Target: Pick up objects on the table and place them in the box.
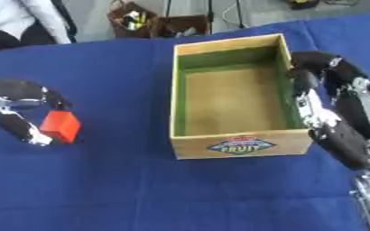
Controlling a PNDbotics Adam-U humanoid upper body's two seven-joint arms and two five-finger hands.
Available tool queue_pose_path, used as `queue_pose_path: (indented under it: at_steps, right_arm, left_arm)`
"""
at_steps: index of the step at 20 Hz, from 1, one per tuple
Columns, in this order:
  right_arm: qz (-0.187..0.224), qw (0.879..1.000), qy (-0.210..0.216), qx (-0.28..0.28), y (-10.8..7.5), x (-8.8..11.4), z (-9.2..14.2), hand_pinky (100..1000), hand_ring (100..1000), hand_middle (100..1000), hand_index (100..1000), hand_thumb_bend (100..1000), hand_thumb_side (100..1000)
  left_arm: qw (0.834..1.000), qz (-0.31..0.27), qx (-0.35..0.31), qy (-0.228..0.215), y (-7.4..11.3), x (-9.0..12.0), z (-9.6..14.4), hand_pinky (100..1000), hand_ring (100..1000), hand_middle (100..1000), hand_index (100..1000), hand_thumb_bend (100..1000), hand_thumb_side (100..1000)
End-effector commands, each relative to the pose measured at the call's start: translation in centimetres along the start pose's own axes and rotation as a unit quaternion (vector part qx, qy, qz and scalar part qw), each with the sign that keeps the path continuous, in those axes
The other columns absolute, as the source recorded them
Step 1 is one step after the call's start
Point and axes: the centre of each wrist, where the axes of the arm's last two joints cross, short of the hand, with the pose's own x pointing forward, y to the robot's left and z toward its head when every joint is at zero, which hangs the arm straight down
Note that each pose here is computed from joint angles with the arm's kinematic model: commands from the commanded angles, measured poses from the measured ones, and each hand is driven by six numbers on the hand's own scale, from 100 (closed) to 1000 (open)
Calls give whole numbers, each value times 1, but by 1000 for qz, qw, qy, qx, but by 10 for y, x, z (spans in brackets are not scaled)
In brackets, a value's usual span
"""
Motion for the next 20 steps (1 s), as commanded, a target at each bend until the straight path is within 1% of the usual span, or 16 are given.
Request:
queue_pose_path:
  at_steps: [1,2,7,9,10,11,12,16,17,19,20]
  right_arm:
    - [2,1000,-14,-1,-4,6,-2,973,850,600,805,100,597]
    - [1,1000,-14,-1,-4,6,-2,973,850,600,805,100,597]
    - [0,1000,-14,-3,-4,6,-2,975,848,598,804,100,596]
    - [0,1000,-13,-4,-4,6,-2,975,848,598,805,100,596]
    - [0,1000,-13,-4,-4,6,-2,975,848,598,805,100,596]
    - [0,1000,-13,-4,-4,6,-2,975,848,598,805,100,596]
    - [0,1000,-13,-5,-4,6,-2,975,848,598,805,100,596]
    - [0,1000,-12,-6,-4,6,-2,977,848,598,804,100,594]
    - [0,1000,-11,-7,-4,6,-1,977,848,597,804,100,592]
    - [0,1000,-10,-9,-4,6,-1,978,848,597,804,100,590]
    - [0,1000,-10,-10,-4,5,-1,978,848,597,804,100,591]
  left_arm:
    - [1000,-19,-3,16,7,-7,8,734,804,754,965,633,723]
    - [1000,-22,-5,19,7,-7,8,734,804,755,964,634,723]
    - [999,-28,-1,25,3,-8,6,688,767,719,901,602,712]
    - [999,-27,14,23,3,-7,6,625,708,639,830,529,700]
    - [999,-25,22,23,2,-7,6,601,687,614,812,492,692]
    - [999,-23,30,23,2,-8,6,596,682,609,808,486,689]
    - [999,-20,39,23,2,-8,6,568,657,585,791,463,680]
    - [997,-16,66,22,1,-7,5,507,606,543,755,411,648]
    - [997,-16,75,22,1,-7,4,470,573,507,729,398,647]
    - [996,-13,88,23,0,-7,3,456,561,490,716,388,641]
    - [995,-12,92,25,-1,-7,3,438,539,463,687,366,622]
